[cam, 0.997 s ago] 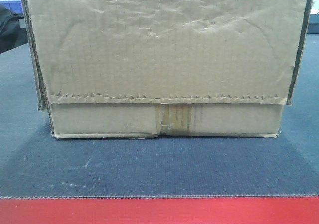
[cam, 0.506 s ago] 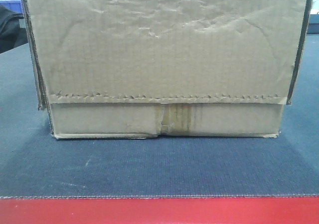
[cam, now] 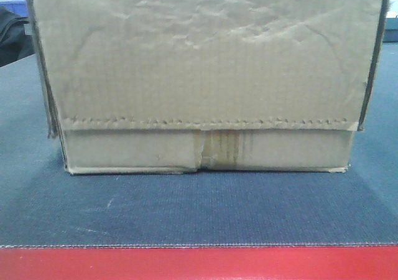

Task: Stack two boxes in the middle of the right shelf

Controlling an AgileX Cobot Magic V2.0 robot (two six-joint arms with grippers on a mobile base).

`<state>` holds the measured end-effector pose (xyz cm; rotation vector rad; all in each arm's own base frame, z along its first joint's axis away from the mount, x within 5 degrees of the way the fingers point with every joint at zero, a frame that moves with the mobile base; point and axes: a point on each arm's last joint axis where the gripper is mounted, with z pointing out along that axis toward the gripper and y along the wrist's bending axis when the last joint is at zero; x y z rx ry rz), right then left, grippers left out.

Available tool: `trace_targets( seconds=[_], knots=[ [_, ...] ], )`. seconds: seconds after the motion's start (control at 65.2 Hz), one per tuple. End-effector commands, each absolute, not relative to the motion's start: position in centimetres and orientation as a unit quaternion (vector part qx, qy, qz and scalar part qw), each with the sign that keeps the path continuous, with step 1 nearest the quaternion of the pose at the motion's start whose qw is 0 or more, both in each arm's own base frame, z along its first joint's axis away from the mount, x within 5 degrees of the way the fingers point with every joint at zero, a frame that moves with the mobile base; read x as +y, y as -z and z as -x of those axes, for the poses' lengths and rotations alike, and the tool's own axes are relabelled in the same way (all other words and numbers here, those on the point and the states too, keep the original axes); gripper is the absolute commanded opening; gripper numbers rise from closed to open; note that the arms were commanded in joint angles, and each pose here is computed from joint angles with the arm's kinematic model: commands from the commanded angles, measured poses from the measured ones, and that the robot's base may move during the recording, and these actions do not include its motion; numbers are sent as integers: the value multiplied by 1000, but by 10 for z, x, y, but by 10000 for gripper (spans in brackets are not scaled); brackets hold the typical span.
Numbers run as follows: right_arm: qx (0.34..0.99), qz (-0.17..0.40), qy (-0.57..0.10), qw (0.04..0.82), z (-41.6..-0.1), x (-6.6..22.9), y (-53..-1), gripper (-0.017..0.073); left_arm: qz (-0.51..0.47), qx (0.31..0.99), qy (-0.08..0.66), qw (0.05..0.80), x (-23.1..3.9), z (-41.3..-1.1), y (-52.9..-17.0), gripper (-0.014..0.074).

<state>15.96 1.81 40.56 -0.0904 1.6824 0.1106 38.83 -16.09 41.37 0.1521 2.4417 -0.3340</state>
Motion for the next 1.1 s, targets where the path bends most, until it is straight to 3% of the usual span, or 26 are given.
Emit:
trace_targets(
  seconds=[0.0,0.307,0.598,0.844,1.09],
  knots=[
    [740,40,-48,669,-160,18,-409,570,-58,923,144,351,-162,-381,-432,585],
    [753,49,-57,654,-159,20,-453,570,-85,861,138,483,-144,-350,-514,589],
    [786,87,-91,605,-189,39,-492,570,-83,841,85,527,-105,-336,-540,589],
    [838,123,-105,522,-233,63,-476,570,-64,871,50,485,-72,-339,-519,589],
    [894,131,-100,417,-272,73,-433,570,-83,921,58,376,-83,-347,-458,589]
  ],
)
